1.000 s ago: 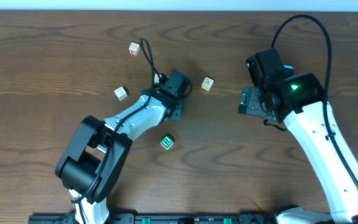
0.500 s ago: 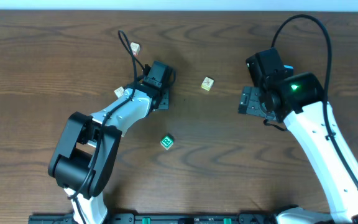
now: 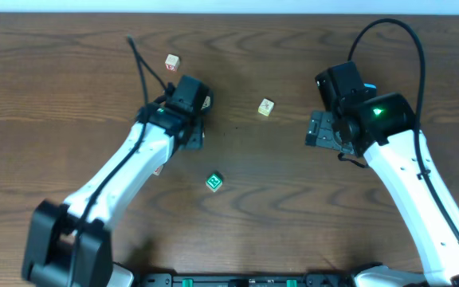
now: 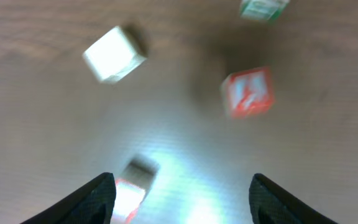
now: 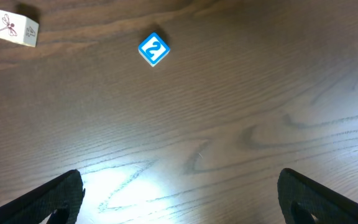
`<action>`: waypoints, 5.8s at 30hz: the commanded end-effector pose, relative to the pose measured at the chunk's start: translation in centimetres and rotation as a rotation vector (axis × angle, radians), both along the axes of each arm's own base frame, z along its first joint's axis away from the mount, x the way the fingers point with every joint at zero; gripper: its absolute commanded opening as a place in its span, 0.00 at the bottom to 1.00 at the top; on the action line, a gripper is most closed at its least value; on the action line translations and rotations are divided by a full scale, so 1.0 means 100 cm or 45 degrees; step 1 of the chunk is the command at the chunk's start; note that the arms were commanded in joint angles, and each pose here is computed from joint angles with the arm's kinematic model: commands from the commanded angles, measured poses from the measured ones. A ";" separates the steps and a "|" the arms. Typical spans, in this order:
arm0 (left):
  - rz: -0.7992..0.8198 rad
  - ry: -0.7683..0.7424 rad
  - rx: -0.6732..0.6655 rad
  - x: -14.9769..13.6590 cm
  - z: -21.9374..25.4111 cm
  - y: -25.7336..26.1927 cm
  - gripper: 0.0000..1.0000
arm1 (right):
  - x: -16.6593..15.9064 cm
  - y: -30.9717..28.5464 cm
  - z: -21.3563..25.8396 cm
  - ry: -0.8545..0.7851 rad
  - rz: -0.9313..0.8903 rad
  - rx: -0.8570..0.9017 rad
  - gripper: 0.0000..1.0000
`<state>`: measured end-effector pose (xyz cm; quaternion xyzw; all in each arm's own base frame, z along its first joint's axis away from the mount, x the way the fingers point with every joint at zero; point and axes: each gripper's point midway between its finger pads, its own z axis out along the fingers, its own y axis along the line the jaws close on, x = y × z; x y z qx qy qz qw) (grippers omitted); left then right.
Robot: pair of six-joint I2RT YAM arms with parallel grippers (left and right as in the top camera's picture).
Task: Spell out Ai2
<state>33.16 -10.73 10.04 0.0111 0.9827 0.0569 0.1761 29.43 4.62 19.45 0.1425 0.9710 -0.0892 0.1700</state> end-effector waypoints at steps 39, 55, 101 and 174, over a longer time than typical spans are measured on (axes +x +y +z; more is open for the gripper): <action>-0.116 0.248 -0.127 -0.051 -0.088 0.053 0.42 | -0.002 -0.018 0.004 0.020 0.042 -0.136 0.99; 0.060 0.164 -0.178 -0.037 -0.085 0.052 0.27 | -0.002 -0.018 0.004 0.020 0.041 -0.136 0.99; 0.069 -0.062 -0.244 -0.018 -0.042 0.022 0.97 | 0.002 -0.016 0.004 -0.008 0.020 -0.117 0.99; -0.940 -0.040 -0.002 0.005 -0.085 -0.007 0.54 | -0.003 -0.017 0.003 0.016 0.022 -0.121 0.99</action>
